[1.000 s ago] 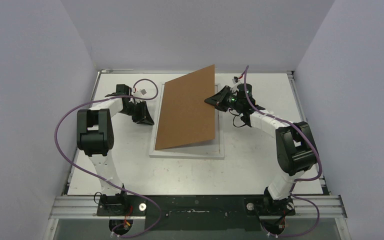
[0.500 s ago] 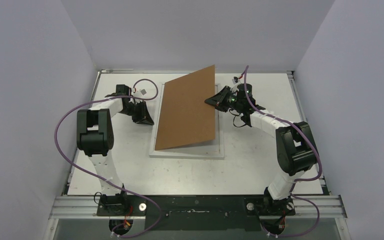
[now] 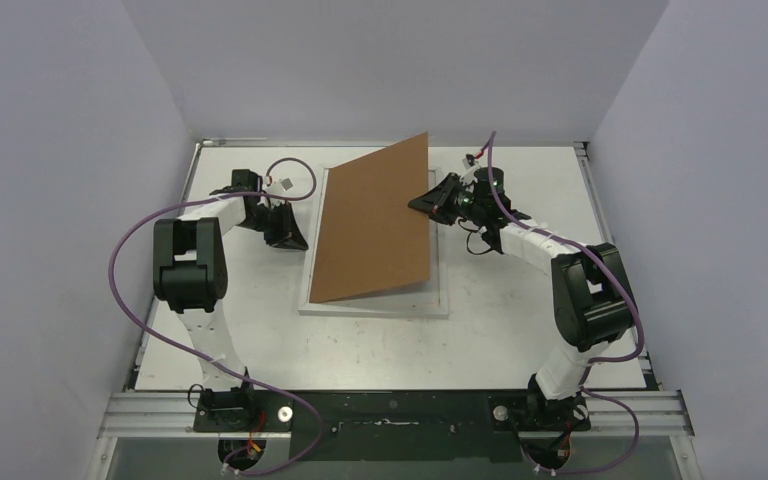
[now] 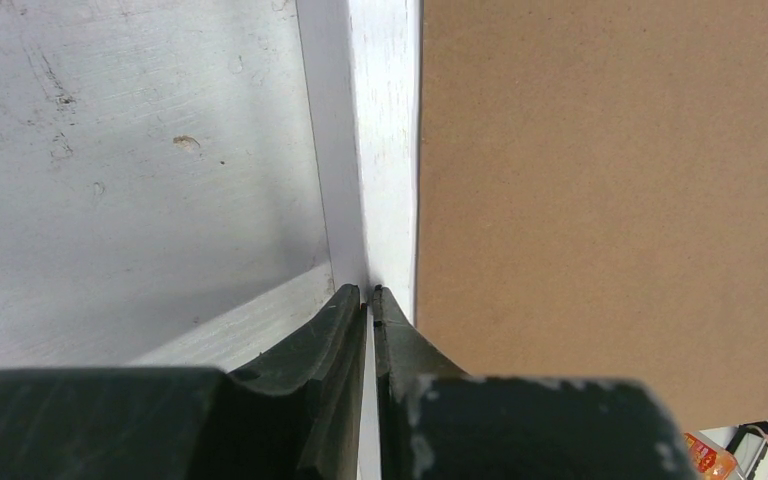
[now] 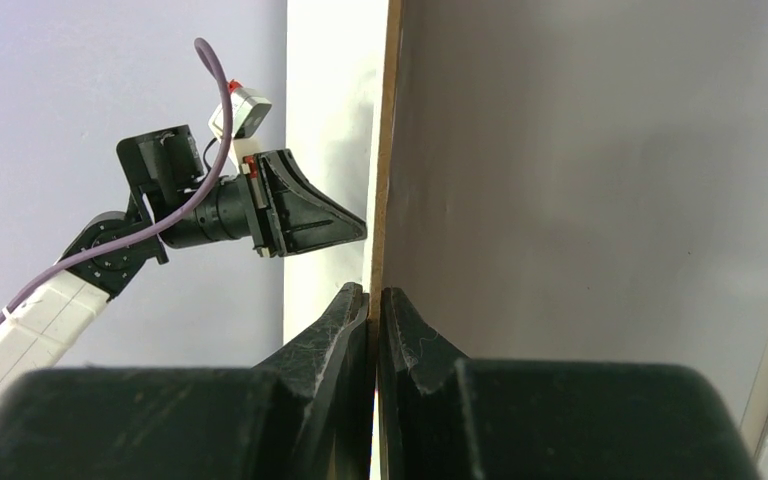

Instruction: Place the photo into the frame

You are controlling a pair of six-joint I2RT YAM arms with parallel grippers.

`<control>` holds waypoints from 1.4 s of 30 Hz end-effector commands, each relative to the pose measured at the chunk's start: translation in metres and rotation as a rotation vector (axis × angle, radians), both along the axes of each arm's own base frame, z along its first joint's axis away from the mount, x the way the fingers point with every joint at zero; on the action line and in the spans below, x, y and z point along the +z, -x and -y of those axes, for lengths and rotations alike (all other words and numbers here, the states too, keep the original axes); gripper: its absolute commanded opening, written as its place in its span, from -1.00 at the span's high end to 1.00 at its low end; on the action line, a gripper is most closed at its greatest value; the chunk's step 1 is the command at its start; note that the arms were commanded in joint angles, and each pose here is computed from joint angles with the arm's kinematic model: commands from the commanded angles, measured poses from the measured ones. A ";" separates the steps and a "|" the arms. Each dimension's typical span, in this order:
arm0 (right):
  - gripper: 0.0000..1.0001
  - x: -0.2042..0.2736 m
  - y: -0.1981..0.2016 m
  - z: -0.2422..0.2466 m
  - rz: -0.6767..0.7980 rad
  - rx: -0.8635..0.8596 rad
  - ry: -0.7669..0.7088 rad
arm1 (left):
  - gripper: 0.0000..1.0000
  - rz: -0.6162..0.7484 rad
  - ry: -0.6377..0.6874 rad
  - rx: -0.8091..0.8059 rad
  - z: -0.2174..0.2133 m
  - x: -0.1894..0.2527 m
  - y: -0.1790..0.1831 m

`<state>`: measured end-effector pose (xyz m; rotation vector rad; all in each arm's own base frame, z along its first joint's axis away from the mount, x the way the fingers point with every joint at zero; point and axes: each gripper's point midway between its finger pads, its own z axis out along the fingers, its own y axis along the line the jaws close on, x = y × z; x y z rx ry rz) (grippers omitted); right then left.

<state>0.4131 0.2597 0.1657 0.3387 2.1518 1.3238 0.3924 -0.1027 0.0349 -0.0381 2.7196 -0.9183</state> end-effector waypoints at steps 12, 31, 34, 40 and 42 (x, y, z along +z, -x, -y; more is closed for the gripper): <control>0.89 0.037 -0.007 -0.012 0.132 0.070 -0.005 | 0.88 0.015 0.009 -0.013 0.004 -0.006 -0.006; 0.89 0.017 -0.007 -0.024 0.115 0.108 0.063 | 1.00 0.012 -0.009 -0.026 0.002 -0.012 -0.004; 0.84 0.001 -0.005 -0.021 0.094 0.122 0.161 | 1.00 0.014 -0.007 -0.028 0.002 -0.011 -0.005; 0.65 -0.035 -0.001 -0.005 0.025 0.163 0.374 | 1.00 0.014 0.001 -0.031 0.003 -0.010 -0.004; 0.45 -0.045 0.001 -0.002 0.012 0.181 0.445 | 1.00 0.018 0.004 -0.031 0.003 -0.009 -0.004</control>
